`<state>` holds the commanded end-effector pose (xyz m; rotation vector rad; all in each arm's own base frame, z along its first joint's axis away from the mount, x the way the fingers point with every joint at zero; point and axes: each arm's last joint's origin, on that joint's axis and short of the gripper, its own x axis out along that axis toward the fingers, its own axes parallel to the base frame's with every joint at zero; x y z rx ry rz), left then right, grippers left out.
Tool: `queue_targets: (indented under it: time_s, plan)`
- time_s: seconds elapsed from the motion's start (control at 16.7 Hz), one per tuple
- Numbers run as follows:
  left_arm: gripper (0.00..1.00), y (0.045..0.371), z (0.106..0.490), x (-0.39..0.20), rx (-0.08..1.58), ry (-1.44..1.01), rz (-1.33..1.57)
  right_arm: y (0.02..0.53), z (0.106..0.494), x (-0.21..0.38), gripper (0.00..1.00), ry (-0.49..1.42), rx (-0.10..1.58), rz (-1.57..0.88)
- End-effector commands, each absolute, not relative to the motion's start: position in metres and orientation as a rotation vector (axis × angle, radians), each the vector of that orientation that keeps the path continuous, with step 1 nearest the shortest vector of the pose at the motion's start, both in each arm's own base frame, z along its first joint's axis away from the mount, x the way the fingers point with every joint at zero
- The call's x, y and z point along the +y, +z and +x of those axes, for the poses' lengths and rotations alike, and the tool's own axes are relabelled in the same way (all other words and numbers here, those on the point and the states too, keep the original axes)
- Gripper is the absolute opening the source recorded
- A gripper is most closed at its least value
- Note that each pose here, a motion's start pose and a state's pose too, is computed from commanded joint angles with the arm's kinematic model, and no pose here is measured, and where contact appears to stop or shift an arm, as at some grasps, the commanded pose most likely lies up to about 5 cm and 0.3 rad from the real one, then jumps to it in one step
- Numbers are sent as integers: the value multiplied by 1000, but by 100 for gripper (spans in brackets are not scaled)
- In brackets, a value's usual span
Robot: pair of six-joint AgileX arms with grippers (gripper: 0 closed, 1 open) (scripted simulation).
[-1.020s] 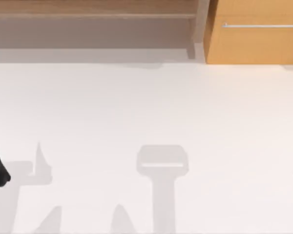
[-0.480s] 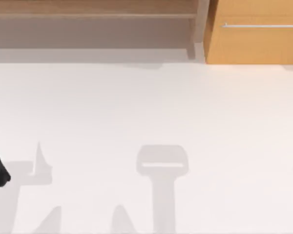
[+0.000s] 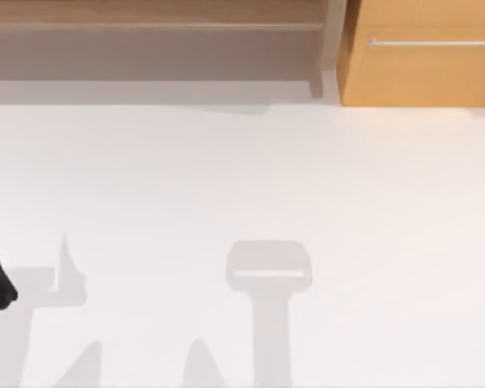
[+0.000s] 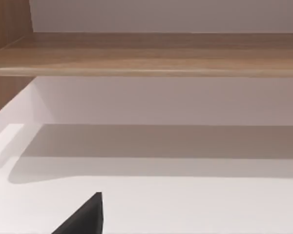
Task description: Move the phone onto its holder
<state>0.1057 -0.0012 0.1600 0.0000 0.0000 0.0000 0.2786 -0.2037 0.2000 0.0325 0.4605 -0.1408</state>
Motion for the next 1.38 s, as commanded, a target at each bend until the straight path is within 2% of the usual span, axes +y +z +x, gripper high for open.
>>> queue_targets:
  time_s: [0.3, 1.08, 1.38]
  plan:
    - [100, 160, 106, -1, 0, 0, 0, 197, 281, -206, 0, -139, 456, 49]
    - [100, 160, 106, -1, 0, 0, 0, 197, 281, -206, 98, -139, 456, 49]
    - [100, 160, 106, -1, 0, 0, 0, 197, 281, -206, 100, -139, 456, 49]
